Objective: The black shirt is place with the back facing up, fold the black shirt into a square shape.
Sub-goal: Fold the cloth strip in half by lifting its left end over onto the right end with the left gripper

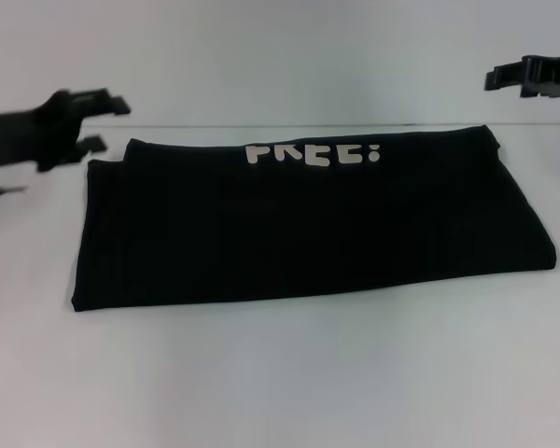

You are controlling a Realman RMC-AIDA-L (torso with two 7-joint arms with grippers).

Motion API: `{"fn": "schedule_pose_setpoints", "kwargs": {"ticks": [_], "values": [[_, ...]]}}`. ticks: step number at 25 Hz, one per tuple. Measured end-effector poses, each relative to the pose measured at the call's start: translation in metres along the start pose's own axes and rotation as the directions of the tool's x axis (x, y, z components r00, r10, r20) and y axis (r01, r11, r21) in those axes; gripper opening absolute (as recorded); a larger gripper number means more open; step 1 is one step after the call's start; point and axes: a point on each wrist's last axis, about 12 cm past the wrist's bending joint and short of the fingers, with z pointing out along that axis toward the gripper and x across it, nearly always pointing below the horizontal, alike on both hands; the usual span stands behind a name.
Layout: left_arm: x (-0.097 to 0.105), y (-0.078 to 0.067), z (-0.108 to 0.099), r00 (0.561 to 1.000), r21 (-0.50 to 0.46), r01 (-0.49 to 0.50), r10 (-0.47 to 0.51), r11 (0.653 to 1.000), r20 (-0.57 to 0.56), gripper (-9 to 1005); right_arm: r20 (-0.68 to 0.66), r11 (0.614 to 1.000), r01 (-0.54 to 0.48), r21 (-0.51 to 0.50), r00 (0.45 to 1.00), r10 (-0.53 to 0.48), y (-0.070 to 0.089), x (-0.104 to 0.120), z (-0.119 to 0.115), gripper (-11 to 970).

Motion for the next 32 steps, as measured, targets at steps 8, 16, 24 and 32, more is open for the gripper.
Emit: {"fn": "schedule_pose_setpoints", "kwargs": {"ticks": [8, 16, 24, 32], "values": [[0.033, 0.02, -0.05, 0.959, 0.094, -0.023, 0.049, 0.995, -0.28, 773, -0.116, 0.994, -0.054, -0.096, 0.992, 0.043, 0.014, 0.0, -0.013, 633], [0.054, 0.055, -0.065, 0.953, -0.053, 0.084, -0.096, 0.995, -0.287, 825, -0.127, 0.99, -0.092, -0.107, 0.989, 0.079, 0.01, 0.003, -0.016, 634], [0.076, 0.08, -0.066, 0.943, -0.066, 0.258, -0.266, 0.964, -0.2, 824, -0.117, 0.989, -0.105, -0.107, 0.989, 0.093, 0.008, 0.003, -0.017, 633], [0.09, 0.086, -0.05, 0.924, -0.072, 0.325, -0.332, 0.943, -0.19, 823, -0.107, 0.989, -0.103, -0.104, 0.99, 0.092, 0.007, 0.001, -0.018, 634]]}}
